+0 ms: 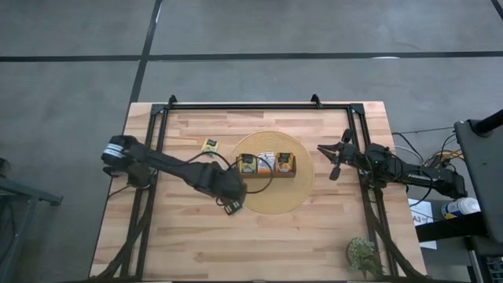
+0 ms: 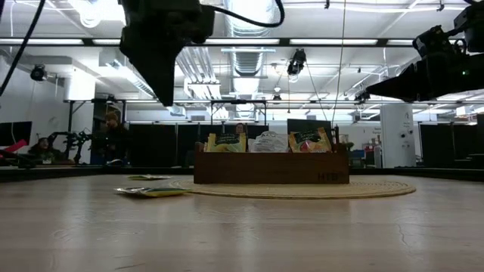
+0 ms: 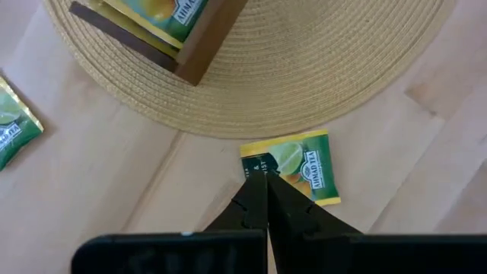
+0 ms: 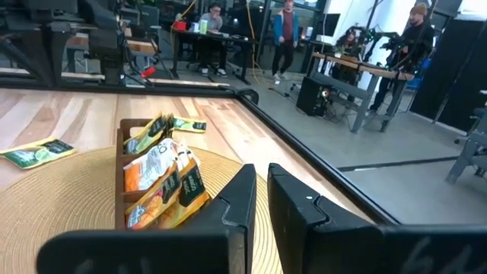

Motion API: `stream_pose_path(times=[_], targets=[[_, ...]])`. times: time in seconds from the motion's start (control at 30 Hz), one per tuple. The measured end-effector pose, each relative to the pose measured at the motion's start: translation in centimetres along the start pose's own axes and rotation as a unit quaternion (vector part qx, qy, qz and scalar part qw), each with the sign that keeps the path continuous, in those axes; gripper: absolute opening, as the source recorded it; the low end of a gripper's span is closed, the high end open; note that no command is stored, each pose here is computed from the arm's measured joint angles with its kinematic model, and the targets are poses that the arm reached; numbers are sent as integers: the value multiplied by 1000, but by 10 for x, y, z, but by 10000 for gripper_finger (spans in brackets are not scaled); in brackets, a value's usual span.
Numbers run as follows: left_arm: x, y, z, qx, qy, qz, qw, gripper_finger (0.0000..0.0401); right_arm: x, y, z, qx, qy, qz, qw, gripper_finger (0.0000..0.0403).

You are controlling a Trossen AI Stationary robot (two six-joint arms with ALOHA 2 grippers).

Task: Pick & Place Tea
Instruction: Put the yellow tea bag into the left section of the wooden organizer

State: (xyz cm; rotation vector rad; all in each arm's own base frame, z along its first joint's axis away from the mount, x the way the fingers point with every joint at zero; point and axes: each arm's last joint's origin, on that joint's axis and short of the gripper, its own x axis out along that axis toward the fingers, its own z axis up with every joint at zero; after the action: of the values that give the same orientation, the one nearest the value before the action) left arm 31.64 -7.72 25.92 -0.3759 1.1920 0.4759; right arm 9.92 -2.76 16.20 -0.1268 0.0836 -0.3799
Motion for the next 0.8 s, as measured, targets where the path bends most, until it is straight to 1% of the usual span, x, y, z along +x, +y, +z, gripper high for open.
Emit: stream_pose_path(times=[0.1, 0.2, 0.37, 0.6, 0.7, 0.8], targets=[[7, -3, 0, 19, 12, 5, 1000, 9, 1, 0, -1, -1, 7, 1, 1000, 34], [17, -4, -3, 27, 36, 16, 999, 32, 2, 1, -2, -2, 14, 2, 1000, 34], [27, -5, -5, 31, 53, 31, 998, 94, 3, 1, -4, -4, 24, 3, 1000, 34], [45, -10, -4, 8, 65, 47, 997, 187, 4, 1, -5, -5, 30, 4, 1000, 34], [56, -12, -5, 2, 74, 58, 996, 216, 4, 1, -5, -5, 30, 4, 1000, 34], [66, -15, -6, 2, 79, 63, 995, 229, 4, 1, -5, -5, 30, 4, 1000, 34]])
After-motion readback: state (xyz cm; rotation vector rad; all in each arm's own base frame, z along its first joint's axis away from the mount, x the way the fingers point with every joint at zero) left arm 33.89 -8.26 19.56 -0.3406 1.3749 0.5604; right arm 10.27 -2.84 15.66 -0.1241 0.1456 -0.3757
